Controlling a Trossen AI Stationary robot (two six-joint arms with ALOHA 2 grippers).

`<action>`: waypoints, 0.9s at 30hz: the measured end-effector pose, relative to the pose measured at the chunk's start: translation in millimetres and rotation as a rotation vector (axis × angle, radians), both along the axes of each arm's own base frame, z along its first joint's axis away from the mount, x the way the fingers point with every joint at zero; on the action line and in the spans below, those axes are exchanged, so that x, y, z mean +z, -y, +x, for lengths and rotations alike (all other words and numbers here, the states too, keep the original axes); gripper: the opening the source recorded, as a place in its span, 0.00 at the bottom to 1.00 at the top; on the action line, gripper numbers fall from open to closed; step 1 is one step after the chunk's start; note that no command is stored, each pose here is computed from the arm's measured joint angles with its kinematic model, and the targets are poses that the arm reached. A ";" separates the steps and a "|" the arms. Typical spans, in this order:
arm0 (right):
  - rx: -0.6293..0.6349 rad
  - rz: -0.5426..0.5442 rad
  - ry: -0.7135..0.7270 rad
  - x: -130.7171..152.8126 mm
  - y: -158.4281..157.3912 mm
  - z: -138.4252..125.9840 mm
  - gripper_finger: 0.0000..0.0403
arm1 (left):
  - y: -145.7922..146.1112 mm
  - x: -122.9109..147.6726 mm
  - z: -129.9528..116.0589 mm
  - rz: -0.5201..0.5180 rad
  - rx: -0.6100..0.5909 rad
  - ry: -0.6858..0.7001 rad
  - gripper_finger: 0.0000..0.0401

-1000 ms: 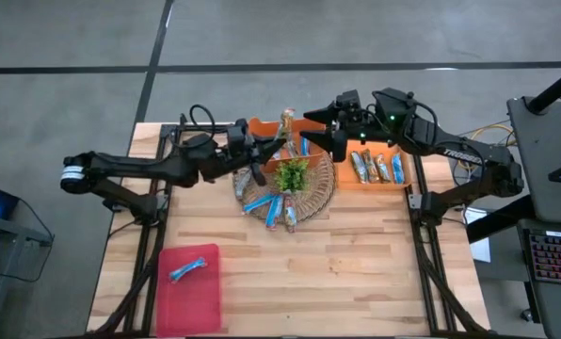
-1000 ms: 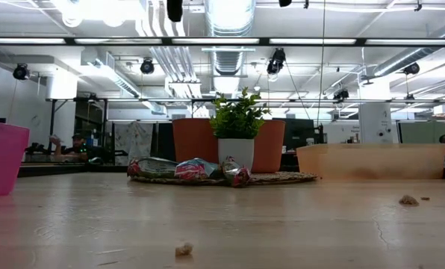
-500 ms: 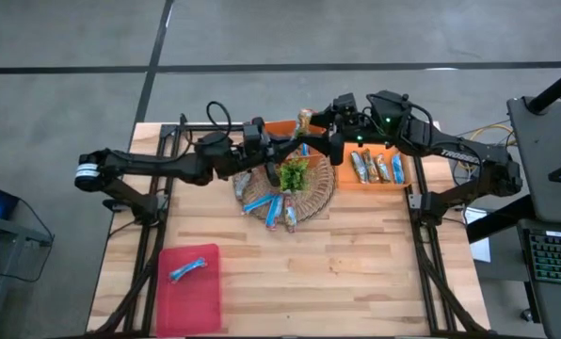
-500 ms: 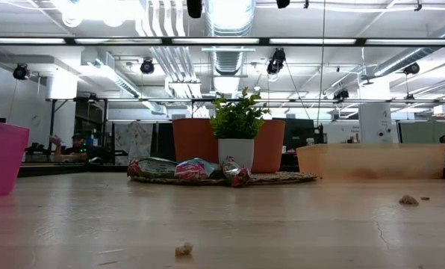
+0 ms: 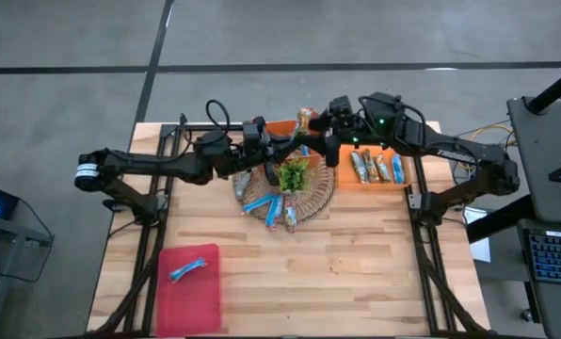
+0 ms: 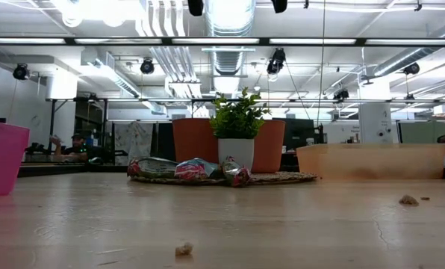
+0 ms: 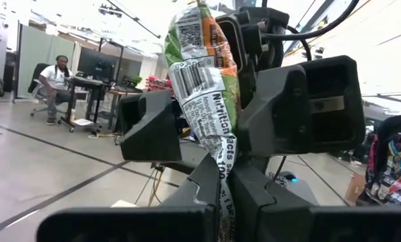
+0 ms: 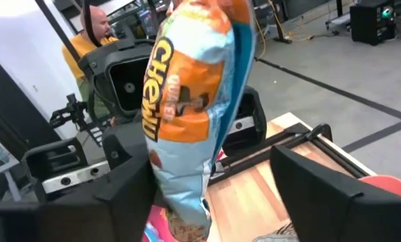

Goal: Pick and place Granola Bars by type
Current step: Put the orange granola bar into the orange bin

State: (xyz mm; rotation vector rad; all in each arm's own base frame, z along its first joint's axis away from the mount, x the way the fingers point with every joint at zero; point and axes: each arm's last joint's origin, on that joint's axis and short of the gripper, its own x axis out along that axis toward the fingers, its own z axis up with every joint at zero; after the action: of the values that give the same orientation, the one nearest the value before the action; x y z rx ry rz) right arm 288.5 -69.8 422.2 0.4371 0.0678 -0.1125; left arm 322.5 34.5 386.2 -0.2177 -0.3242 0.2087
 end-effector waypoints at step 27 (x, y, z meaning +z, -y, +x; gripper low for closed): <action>0.040 -0.044 -0.023 0.5 -3.3 -4.6 0.04 | -2.9 -3.5 -3.0 -0.086 0.012 -0.051 0.24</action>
State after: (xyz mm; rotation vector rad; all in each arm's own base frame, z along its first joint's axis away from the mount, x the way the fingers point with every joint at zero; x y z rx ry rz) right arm 283.9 -66.5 422.7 0.3905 0.0968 -0.0797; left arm 319.5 37.4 382.7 -0.2947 -0.2661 0.2396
